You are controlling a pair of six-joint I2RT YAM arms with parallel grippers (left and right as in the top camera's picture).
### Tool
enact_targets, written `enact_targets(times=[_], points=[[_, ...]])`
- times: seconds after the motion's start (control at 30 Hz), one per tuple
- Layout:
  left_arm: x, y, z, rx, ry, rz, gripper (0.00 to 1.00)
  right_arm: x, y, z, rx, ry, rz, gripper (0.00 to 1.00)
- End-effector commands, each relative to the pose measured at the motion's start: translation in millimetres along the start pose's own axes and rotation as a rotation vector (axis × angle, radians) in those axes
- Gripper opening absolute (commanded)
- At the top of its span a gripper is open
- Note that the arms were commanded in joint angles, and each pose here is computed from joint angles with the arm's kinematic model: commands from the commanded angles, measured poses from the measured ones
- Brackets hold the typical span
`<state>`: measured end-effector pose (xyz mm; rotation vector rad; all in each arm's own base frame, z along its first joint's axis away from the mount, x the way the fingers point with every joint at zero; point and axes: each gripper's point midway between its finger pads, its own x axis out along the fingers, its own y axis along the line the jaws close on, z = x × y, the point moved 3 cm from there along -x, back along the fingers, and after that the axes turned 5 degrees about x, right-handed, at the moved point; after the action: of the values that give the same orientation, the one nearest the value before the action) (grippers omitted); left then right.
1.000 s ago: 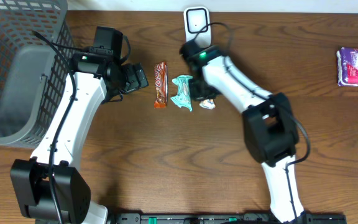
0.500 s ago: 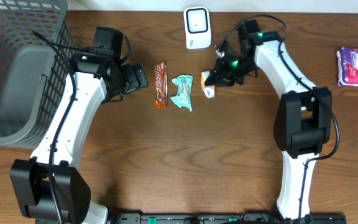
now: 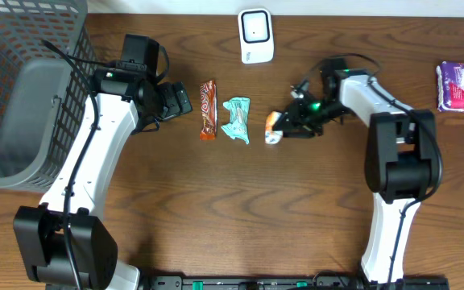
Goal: Scan the item barcode
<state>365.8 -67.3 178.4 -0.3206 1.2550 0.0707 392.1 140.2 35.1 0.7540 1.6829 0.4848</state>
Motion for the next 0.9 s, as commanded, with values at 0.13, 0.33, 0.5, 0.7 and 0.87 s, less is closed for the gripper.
enact_targets(times=[0.13, 0.33, 0.5, 0.7, 0.87], points=[[-2.0, 0.9, 2.7, -0.001, -0.011, 0.009, 0.98, -56.2, -35.2, 5.4, 0.071, -0.093, -0.330, 0.44], [-2.0, 0.9, 2.7, -0.001, -0.011, 0.009, 0.98, -71.0, -10.9, 0.4, 0.016, -0.092, -0.360, 0.51], [-2.0, 0.9, 2.7, -0.001, -0.011, 0.009, 0.98, -57.8, 5.6, -3.0, -0.022, -0.071, -0.323, 0.58], [-2.0, 0.9, 2.7, -0.002, -0.011, 0.009, 0.98, -42.9, 20.1, -3.7, -0.082, -0.069, -0.328, 0.68], [-2.0, 0.9, 2.7, -0.001, -0.011, 0.009, 0.98, -36.8, 26.3, -3.2, -0.109, -0.072, -0.328, 0.65]])
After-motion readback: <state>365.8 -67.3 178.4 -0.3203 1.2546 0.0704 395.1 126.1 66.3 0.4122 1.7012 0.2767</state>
